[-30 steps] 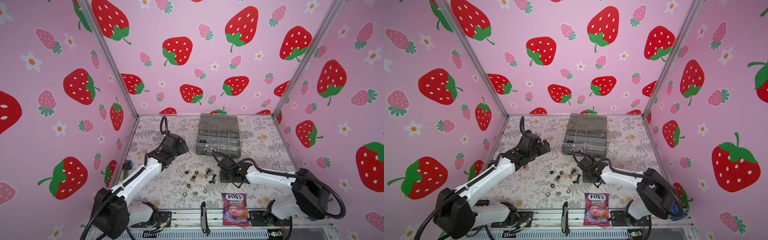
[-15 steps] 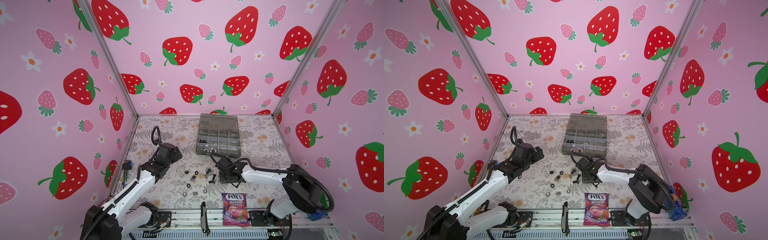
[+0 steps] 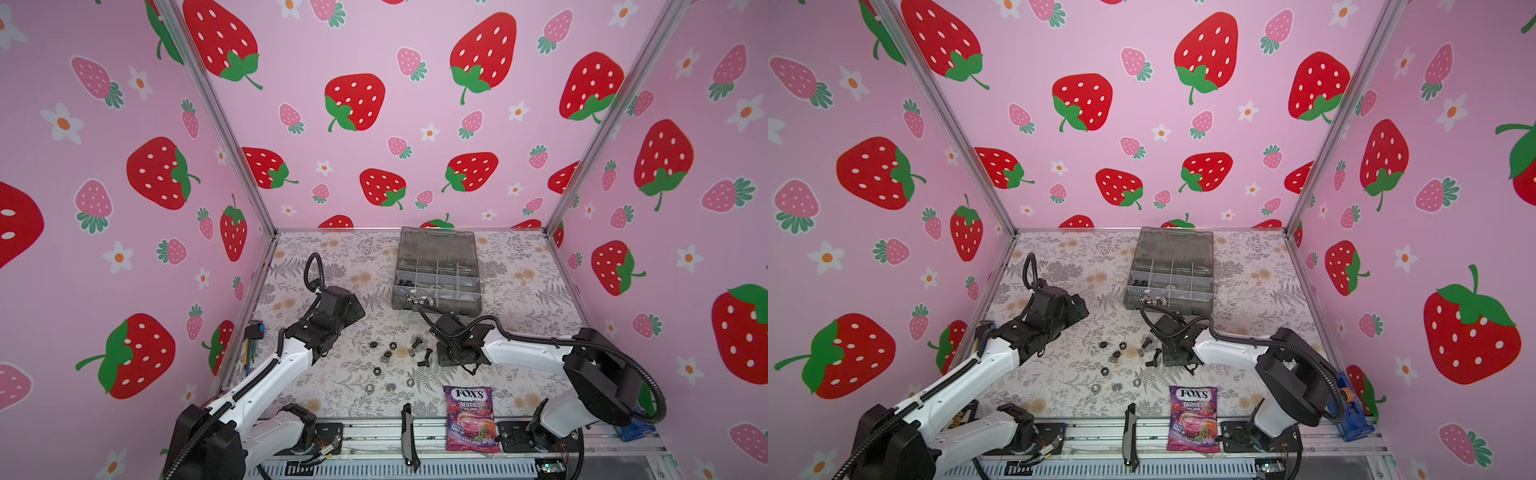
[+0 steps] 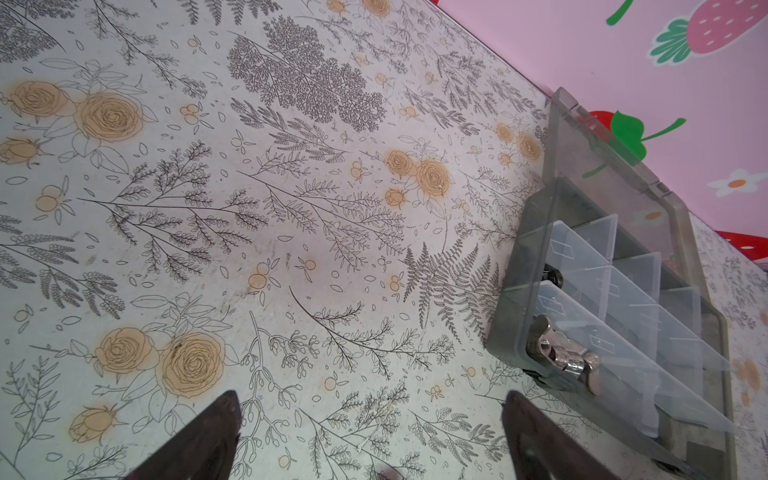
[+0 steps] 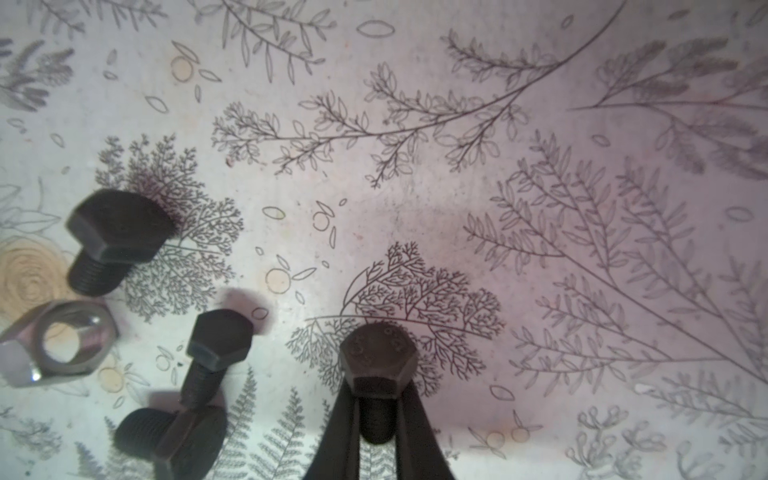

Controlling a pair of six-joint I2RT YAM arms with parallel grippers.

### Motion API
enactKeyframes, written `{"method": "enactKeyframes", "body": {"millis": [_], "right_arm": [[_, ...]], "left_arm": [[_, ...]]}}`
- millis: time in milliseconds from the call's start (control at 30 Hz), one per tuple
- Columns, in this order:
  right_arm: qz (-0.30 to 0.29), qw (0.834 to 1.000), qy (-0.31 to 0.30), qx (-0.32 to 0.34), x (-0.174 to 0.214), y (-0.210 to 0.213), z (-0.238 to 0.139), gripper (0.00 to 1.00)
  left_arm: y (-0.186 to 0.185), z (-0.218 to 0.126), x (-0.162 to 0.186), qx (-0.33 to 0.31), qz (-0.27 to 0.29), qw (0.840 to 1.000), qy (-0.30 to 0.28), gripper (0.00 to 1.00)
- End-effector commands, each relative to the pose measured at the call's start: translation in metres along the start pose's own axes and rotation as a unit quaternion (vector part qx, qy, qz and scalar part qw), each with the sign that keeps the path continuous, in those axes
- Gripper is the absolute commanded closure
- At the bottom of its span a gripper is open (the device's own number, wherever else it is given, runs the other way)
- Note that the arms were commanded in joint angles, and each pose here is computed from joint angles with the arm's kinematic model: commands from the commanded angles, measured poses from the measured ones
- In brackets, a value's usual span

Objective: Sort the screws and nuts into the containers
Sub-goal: 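Lift the black bolt and carry it over the organizer box with the right gripper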

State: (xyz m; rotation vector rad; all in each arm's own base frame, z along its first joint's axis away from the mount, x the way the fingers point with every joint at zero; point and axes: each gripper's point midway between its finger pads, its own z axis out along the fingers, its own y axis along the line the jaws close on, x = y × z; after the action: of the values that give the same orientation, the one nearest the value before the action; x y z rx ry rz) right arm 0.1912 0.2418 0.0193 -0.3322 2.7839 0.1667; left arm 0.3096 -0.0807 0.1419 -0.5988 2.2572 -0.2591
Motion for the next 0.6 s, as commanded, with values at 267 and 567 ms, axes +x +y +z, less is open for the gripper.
{"method": "enactKeyframes", "body": {"millis": [267, 567], "right_arm": [[0.023, 0.994, -0.105, -0.002, -0.071, -0.007, -0.063, 1.0], [0.057, 0.988, -0.147, -0.007, -0.127, -0.043, -0.098, 1.0]], "left_arm": [[0.002, -0.002, -0.012, -0.01, -0.007, 1.0, -0.023, 0.0], [0.002, 0.0, -0.011, -0.009, -0.001, 1.0, -0.023, 0.0]]}}
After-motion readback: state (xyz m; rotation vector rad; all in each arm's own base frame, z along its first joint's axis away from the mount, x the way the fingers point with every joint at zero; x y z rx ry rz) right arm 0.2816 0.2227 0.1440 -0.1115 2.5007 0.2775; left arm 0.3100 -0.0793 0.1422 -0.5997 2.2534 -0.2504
